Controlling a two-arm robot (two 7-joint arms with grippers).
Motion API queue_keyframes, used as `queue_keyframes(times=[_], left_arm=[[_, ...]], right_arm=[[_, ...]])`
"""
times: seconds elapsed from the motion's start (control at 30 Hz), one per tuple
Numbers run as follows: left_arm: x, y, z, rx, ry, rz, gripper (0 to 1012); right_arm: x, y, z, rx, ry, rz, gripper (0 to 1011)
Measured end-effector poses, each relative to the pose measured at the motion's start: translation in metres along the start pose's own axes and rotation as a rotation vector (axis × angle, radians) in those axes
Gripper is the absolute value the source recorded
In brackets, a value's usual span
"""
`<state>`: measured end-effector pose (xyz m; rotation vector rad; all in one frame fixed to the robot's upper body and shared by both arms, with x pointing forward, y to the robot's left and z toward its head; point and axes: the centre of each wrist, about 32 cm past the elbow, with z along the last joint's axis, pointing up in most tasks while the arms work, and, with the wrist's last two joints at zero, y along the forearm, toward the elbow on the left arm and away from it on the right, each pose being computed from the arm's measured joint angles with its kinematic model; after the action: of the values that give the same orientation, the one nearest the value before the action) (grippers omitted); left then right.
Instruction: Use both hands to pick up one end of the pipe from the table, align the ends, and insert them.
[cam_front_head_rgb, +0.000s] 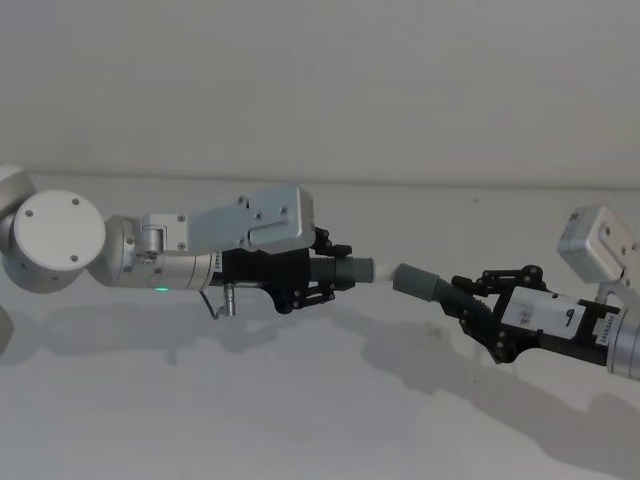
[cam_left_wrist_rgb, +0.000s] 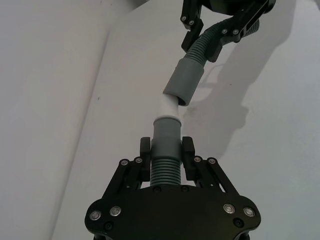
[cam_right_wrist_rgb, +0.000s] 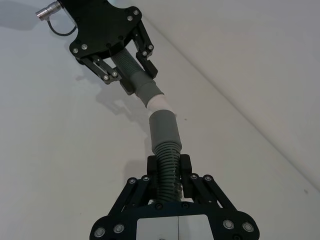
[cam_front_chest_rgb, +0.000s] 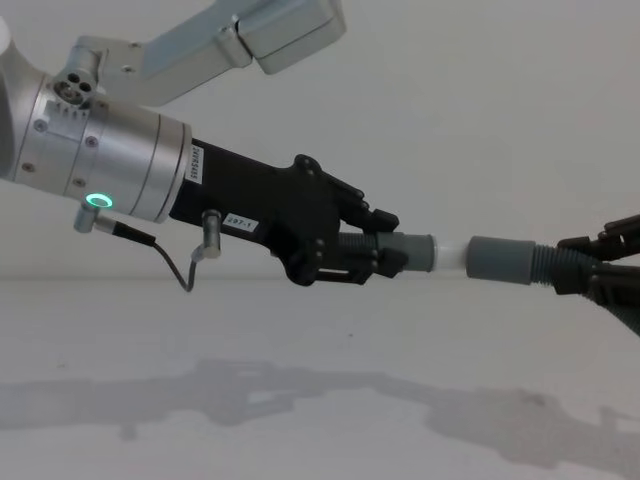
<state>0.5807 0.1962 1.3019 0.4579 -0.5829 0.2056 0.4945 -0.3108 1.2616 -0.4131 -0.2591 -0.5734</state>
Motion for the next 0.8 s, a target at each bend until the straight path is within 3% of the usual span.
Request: queue_keyframes(times=[0.8], left_arm=[[-0.0020,0.0002,0.0006,-0.005,0.002,-0.001,360]], right_arm=[[0.0052,0.0032,-0.0005,-0.005,0.006,0.004,264]])
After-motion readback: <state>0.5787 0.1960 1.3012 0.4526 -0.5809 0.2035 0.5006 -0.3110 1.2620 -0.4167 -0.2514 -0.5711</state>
